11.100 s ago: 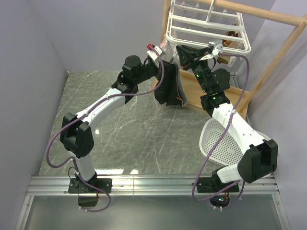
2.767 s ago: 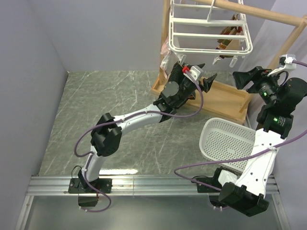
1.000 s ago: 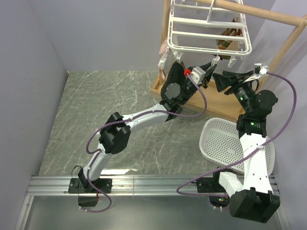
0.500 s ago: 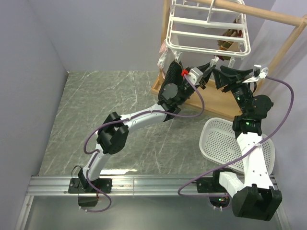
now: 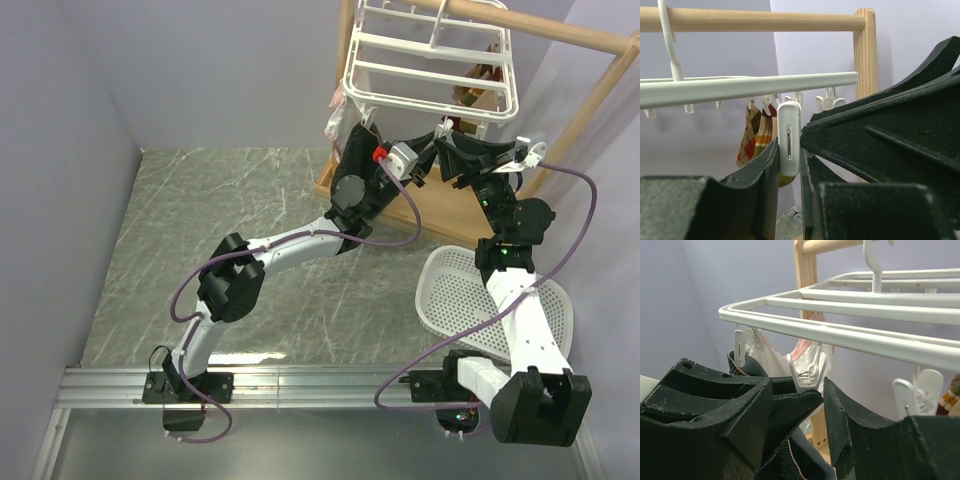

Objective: Clip the underwear to the hanger

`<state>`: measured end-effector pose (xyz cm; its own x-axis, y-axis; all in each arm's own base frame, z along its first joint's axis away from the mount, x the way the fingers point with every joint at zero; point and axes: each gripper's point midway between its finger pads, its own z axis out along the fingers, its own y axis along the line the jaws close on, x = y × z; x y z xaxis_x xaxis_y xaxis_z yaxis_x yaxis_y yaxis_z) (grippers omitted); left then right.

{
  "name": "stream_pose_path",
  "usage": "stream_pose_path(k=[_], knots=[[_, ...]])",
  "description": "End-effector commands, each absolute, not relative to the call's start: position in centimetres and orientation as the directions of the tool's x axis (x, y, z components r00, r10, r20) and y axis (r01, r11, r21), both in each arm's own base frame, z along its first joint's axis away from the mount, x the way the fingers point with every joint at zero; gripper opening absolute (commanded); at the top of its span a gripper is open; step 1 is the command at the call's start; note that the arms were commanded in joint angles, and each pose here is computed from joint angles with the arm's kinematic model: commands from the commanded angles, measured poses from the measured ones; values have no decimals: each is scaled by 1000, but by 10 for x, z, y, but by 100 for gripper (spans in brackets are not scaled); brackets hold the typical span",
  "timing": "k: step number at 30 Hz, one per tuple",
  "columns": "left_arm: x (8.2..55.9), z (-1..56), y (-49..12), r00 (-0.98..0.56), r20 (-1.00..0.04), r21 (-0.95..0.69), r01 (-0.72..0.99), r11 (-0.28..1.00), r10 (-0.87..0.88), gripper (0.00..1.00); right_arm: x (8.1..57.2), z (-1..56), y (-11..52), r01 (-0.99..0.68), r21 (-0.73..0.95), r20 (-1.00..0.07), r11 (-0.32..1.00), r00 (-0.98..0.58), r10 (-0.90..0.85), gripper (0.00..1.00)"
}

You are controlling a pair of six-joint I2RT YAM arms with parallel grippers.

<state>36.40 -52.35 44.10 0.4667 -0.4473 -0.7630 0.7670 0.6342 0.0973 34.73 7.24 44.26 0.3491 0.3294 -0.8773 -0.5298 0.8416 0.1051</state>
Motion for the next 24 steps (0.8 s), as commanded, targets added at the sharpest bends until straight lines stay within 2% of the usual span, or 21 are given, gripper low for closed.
stream_pose_path(k=[1, 9, 24], knots=[[326, 482, -516, 485, -697, 137, 813, 566, -528, 0, 341, 464, 76, -526, 22, -841, 850, 450, 300, 53], [323, 480, -514, 481, -700, 141, 818, 558, -528, 0, 347, 462, 81, -517, -13, -848, 856, 460, 265, 52], [318, 476, -516, 488, -702, 171, 823, 542, -519, 0, 362, 466, 85, -536, 22, -849, 844, 435, 299, 54]])
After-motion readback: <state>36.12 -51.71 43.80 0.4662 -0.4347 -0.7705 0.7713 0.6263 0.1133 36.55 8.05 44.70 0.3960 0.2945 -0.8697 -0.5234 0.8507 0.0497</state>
